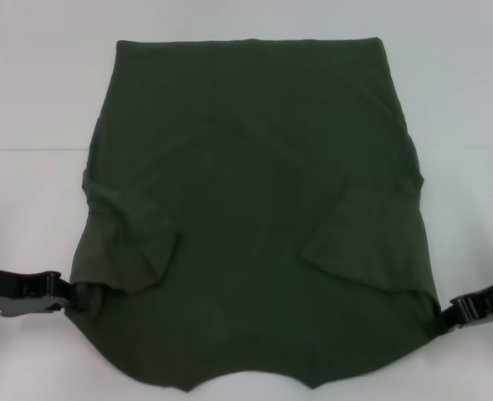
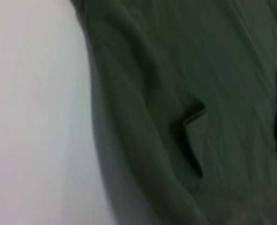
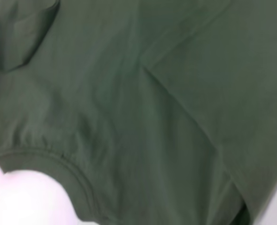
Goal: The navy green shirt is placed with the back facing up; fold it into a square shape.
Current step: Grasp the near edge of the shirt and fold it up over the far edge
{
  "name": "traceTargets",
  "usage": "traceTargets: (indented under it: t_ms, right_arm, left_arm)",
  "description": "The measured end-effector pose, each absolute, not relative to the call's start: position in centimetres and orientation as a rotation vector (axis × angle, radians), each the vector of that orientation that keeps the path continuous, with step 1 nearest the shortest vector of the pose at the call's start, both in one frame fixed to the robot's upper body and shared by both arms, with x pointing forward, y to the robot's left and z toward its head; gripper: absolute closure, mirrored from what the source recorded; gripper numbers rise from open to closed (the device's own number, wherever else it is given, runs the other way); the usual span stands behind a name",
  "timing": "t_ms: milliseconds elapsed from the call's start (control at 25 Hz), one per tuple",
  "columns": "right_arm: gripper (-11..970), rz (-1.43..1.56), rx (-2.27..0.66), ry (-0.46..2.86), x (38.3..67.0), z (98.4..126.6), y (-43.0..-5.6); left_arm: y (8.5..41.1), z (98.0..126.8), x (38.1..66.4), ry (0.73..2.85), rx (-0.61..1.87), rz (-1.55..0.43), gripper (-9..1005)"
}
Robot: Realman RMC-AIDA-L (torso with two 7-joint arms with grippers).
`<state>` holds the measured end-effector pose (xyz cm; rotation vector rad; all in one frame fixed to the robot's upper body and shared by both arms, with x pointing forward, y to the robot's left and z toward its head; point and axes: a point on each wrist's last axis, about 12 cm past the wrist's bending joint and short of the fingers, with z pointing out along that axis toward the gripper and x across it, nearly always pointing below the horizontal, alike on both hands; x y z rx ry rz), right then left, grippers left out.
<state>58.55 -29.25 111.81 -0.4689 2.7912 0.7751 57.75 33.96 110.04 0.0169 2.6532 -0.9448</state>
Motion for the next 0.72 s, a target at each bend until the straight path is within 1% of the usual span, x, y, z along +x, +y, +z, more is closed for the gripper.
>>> traceTargets:
  t_ms: [400, 720]
  right_arm:
    - [887, 0.898, -0.637, 2.842, 56.8, 112.3, -29.6]
    - [882, 1.027, -0.872, 2.873, 54.6, 112.2, -29.5]
  left_arm:
    - [34.4, 111.3, 56.5, 2.73, 0.13, -1.063, 938]
    - [34.7, 111.7, 53.5, 2.881, 0.249, -1.236, 936]
